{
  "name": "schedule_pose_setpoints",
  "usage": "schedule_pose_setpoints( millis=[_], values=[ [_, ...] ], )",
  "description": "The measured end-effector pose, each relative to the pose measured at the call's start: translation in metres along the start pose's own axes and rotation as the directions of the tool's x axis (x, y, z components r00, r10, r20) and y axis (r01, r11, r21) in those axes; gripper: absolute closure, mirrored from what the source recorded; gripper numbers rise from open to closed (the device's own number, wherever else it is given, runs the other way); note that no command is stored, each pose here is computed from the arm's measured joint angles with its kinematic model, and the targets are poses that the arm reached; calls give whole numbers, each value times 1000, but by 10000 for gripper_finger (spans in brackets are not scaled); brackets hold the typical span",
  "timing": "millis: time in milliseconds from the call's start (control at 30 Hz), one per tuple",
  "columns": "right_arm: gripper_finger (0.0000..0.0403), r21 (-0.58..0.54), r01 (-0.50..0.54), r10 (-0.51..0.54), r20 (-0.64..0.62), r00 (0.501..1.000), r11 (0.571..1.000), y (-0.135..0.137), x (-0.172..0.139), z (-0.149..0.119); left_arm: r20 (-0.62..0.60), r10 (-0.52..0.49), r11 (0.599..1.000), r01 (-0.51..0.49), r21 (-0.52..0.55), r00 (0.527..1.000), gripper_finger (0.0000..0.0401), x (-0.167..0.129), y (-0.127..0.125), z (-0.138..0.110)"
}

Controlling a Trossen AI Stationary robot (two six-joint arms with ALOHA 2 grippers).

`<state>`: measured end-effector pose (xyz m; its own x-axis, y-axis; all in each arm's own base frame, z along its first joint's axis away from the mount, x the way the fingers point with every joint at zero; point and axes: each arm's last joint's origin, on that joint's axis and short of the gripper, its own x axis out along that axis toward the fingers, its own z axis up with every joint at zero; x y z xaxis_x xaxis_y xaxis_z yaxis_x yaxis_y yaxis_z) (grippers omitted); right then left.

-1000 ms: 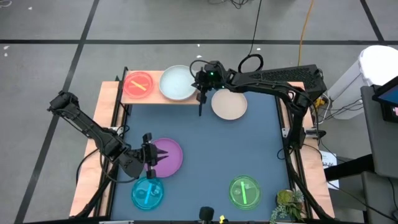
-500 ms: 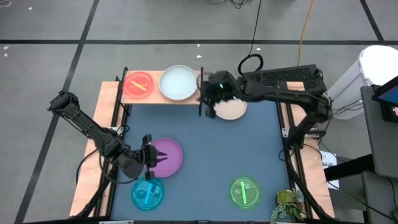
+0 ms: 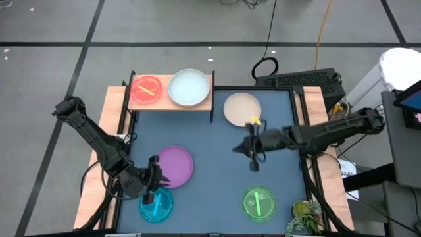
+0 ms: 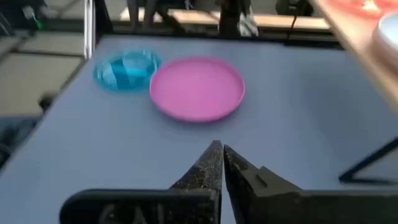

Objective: Place and stack plates onto a shelf
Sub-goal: Stack the blue plate on top of the orange plate on the shelf

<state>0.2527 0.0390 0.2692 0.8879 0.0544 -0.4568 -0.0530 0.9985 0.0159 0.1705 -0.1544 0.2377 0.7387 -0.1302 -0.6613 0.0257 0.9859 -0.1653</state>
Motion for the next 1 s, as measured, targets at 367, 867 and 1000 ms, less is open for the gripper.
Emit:
schedule_pose_setpoints(
  millis=[367, 867, 1000],
  values=[
    [403, -28, 80, -82, -82, 993, 996, 25, 5, -54, -274, -81, 996, 71, -45, 958, 329, 38, -32, -30],
    [403, -20, -21, 22, 52, 998, 1000, 46, 3, -64, -391, -34, 999, 43, 15, 920, 329, 59, -104, -26],
    [403, -60, -22, 27, 92, 995, 998, 47, 3, -61, -401, -40, 998, 57, 32, 915, 329, 61, -122, -31]
  ],
)
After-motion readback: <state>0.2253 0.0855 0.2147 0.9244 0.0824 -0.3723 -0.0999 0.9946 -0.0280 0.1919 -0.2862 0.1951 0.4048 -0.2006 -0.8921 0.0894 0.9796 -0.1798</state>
